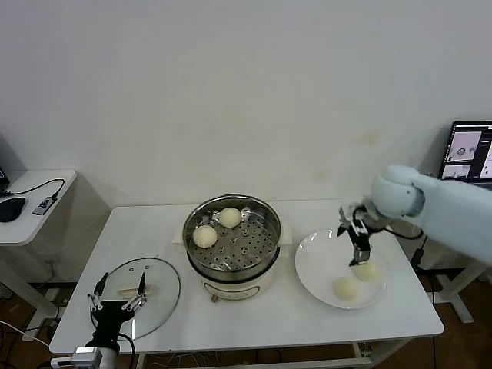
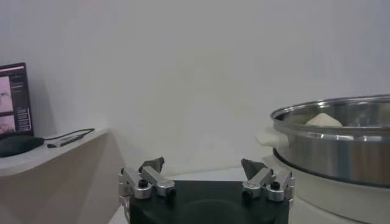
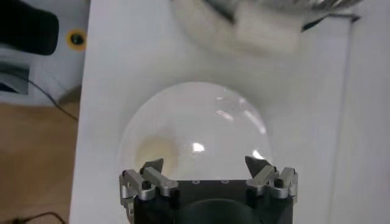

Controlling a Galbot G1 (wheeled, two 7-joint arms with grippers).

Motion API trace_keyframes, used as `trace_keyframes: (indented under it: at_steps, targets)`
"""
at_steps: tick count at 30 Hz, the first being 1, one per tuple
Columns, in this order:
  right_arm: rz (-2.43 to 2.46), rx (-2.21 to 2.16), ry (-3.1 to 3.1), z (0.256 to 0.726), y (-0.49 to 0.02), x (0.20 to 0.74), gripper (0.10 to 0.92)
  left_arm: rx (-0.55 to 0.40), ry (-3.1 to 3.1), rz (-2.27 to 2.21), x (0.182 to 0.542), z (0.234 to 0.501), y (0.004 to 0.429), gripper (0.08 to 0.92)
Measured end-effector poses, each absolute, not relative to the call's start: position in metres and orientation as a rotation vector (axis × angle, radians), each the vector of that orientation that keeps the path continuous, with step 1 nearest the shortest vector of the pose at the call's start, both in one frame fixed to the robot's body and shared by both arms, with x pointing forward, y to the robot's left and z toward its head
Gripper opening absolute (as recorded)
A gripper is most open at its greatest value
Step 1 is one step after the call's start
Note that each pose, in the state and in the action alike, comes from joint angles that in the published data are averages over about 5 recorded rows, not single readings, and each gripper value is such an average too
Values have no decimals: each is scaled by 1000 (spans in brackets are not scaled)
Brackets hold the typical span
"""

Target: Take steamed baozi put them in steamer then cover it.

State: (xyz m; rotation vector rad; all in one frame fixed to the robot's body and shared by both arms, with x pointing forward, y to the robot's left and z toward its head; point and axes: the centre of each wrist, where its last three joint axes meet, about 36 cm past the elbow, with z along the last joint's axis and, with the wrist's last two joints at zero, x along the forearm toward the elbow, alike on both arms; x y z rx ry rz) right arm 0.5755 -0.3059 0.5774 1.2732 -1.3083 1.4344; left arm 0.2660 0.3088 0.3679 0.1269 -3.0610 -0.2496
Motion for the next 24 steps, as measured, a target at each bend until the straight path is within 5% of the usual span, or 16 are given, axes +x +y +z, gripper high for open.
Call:
trace_keyframes:
  at_steps: [24]
  targets:
    - [1347,1275,-1279,478,-321,569,794,145,-3052,-263,262,368,315,823]
